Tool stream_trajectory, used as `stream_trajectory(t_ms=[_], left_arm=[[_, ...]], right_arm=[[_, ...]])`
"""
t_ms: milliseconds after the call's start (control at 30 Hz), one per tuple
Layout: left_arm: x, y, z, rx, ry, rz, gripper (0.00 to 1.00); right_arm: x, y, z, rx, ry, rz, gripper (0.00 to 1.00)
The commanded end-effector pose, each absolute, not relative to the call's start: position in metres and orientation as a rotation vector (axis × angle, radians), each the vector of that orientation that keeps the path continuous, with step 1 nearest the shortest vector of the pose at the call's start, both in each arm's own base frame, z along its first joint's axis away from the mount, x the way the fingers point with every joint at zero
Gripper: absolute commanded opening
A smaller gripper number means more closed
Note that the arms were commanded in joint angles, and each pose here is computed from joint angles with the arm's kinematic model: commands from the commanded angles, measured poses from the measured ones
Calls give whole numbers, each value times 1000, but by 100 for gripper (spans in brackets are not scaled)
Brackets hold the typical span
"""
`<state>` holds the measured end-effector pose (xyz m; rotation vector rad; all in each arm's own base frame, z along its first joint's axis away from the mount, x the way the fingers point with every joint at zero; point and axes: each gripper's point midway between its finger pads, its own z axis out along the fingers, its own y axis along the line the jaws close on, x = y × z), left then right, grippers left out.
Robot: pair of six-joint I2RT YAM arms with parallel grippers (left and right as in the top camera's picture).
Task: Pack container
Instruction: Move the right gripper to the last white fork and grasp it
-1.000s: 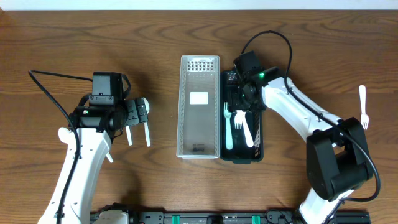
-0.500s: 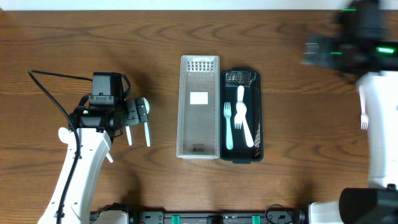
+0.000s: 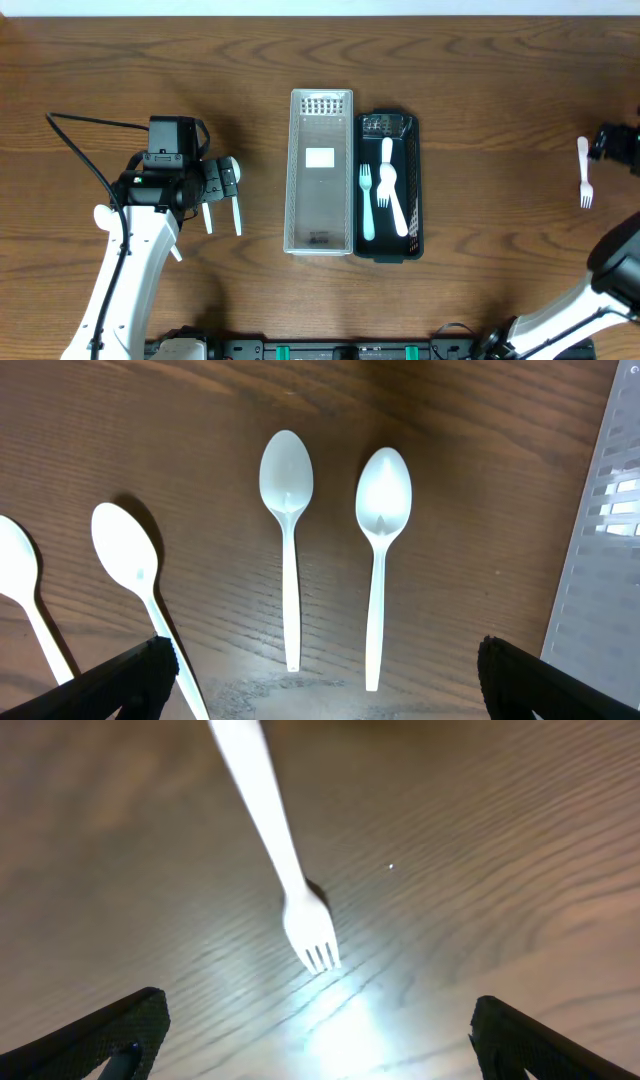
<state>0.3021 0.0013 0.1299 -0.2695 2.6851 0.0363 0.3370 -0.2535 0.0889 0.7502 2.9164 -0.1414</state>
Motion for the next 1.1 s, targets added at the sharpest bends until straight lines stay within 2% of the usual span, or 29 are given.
stream_trajectory(t_ms=[0,267,833,1000,1067], left_arm=[[306,3,135,-266,2670,40,98],[306,3,135,-266,2670,40,98],[306,3,135,-266,2671,40,98],[306,3,135,-266,2670,40,98],[306,3,135,-266,2670,40,98]], right_arm=[[332,-255,61,717,2990,-92,99],[327,-248,15,703,3100,-25,99],[318,-240,-17,701,3185,35,97],[318,-240,-18,702,3186,36,89],[319,-238,-18,702,3183,48,82]])
